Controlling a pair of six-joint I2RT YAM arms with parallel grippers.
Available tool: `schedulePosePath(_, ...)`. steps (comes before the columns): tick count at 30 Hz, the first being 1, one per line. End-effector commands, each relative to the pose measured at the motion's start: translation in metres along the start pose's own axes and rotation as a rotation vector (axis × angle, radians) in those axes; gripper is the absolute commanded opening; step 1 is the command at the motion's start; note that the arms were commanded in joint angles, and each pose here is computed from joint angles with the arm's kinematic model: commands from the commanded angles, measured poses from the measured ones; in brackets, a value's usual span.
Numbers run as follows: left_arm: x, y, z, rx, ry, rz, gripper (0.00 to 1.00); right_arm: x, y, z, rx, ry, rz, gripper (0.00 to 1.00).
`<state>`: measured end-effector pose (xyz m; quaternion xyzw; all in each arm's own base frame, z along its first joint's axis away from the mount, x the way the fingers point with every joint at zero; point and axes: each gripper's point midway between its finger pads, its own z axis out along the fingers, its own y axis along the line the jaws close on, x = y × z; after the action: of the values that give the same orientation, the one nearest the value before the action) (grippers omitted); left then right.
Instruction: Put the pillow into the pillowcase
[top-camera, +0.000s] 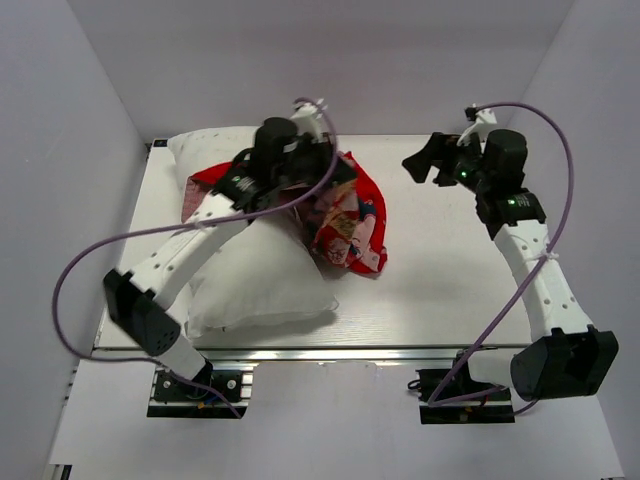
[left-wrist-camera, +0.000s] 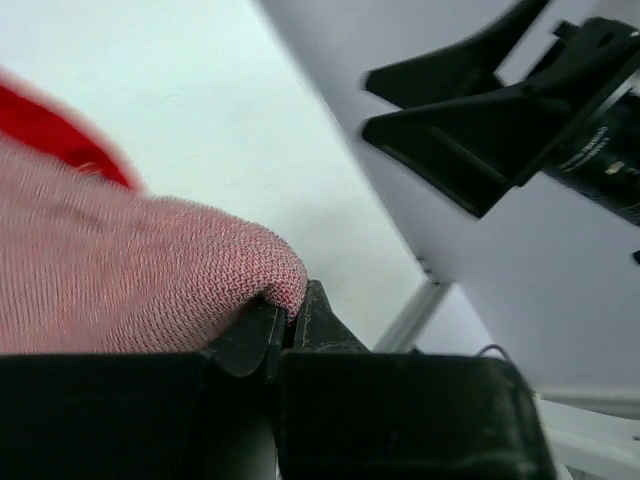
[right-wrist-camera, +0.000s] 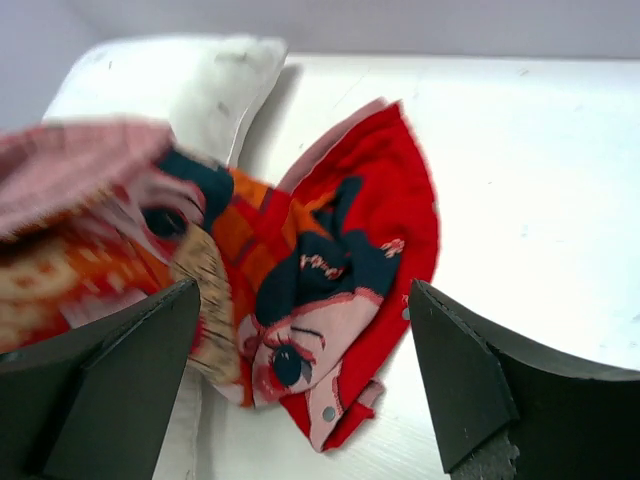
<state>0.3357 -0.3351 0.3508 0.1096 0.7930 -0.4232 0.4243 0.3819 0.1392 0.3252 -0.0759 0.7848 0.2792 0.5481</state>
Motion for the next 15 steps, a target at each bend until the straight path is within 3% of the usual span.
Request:
schedulePosePath(1,-0.004,-0.072,0.039,0.263,0.007,0.043,0.00,-0.040,0.000,-0.029,0.022,-0.141,-0.028,0.89)
schedulePosePath(2,0.022,-0.079,0.068,0.291,0.077,0.042,0.00,-0.042,-0.005,-0.033,0.040,-0.153,-0.030,0.89)
schedulePosePath(3,0.010,-0.102,0.072,0.336,0.049,0.063,0.00,-0.046,-0.007,-0.040,0.053,-0.172,-0.034,0.89)
schedulePosePath(6,0.031,-0.122,0.106,0.371,0.110,0.075,0.00,-0.051,-0.030,-0.057,0.120,-0.204,-0.025,0.89)
schedulePosePath(9,0.034,-0.125,0.116,0.367,0.116,0.079,0.35,-0.049,-0.058,-0.077,0.182,-0.214,0.014,0.89)
schedulePosePath(10,0.030,-0.124,0.115,0.357,0.105,0.089,0.58,-0.048,-0.067,-0.084,0.205,-0.217,0.020,0.89)
schedulePosePath(11,0.026,-0.123,0.112,0.341,0.092,0.100,0.69,-0.042,-0.072,-0.086,0.215,-0.205,0.007,0.89)
schedulePosePath(13,0.021,-0.117,0.103,0.297,0.080,0.143,0.83,-0.032,-0.074,-0.092,0.209,-0.191,-0.045,0.89)
schedulePosePath(15,0.009,-0.112,0.085,0.233,0.055,0.187,0.84,-0.024,-0.060,-0.094,0.123,-0.169,-0.205,0.90)
